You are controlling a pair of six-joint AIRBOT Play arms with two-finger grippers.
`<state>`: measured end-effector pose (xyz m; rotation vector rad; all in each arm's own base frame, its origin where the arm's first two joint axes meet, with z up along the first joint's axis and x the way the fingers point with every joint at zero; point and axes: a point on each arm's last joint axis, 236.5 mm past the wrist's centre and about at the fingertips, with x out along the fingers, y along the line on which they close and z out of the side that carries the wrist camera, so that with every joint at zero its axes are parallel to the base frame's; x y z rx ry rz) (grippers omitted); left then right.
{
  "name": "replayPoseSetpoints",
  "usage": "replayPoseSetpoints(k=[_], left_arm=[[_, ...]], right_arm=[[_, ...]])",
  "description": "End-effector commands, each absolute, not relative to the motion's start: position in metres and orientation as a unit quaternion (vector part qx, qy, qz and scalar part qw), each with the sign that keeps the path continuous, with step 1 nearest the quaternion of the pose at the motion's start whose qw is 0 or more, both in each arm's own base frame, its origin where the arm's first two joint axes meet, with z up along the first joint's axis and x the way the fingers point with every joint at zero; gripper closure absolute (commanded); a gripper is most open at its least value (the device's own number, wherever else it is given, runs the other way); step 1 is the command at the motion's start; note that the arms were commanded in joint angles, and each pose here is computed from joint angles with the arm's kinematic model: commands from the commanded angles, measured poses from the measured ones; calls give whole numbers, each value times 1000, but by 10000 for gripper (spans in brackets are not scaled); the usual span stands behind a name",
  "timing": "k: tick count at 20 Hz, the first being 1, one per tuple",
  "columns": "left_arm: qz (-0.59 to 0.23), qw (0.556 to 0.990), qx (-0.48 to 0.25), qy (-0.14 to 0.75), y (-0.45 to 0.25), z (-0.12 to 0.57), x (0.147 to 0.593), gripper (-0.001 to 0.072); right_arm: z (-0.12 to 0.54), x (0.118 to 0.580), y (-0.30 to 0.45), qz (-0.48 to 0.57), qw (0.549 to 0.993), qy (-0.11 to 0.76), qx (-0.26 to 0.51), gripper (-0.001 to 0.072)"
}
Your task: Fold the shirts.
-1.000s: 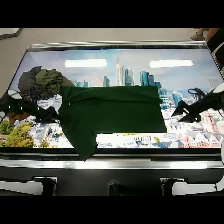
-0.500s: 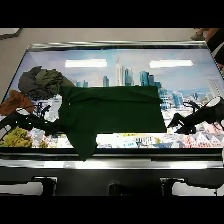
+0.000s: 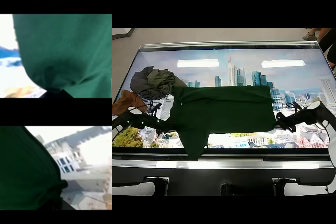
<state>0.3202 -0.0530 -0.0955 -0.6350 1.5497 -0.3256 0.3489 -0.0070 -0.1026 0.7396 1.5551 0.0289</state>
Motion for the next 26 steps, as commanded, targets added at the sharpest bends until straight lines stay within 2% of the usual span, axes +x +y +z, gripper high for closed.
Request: replayPoseSetpoints(k=[1, 2, 4, 6, 7, 9, 11, 13, 16, 18, 20, 21, 23, 26], left_arm=[[-170, 705, -246, 643, -46, -38, 349, 679], [-176, 751, -220, 597, -40, 7, 374, 679], [-176, 849, -170, 469, -32, 134, 416, 679], [-175, 932, -109, 299, -33, 300, 413, 679], [-169, 962, -69, 205, -36, 379, 392, 679], [-140, 990, -14, 25, -41, 512, 323, 678], [-129, 986, 9, -105, -55, 585, 244, 679], [-120, 979, -12, -165, -61, 609, 193, 679], [-83, 978, -21, -192, -51, 615, 160, 680], [-82, 978, -22, -189, -49, 614, 163, 680], [-83, 984, -25, -155, -46, 600, 185, 680], [-85, 989, -27, -118, -44, 584, 204, 680], [-91, 996, -17, -2, -37, 530, 255, 680], [-112, 962, -45, 245, -21, 382, 342, 680]], right_arm=[[-51, 393, -4, 49, 714, 636, 287, 669], [-11, 414, -11, 60, 753, 599, 265, 669], [112, 454, -26, 74, 857, 472, 195, 669], [283, 459, -32, 77, 953, 274, 101, 669], [376, 434, -31, 65, 984, 161, 49, 669], [514, 348, -24, 22, 999, -17, -22, 669], [576, 262, -14, -14, 992, -115, -46, 669], [590, 207, -11, -44, 987, -143, -52, 669], [590, 168, -17, -80, 985, -148, -51, 669], [577, 172, -21, -84, 989, -121, -33, 669], [551, 196, -27, -82, 994, -62, -27, 669], [528, 216, -33, -83, 996, -11, -22, 669], [453, 264, -47, -73, 987, 145, -6, 670], [305, 330, -62, -41, 913, 403, 41, 671]])
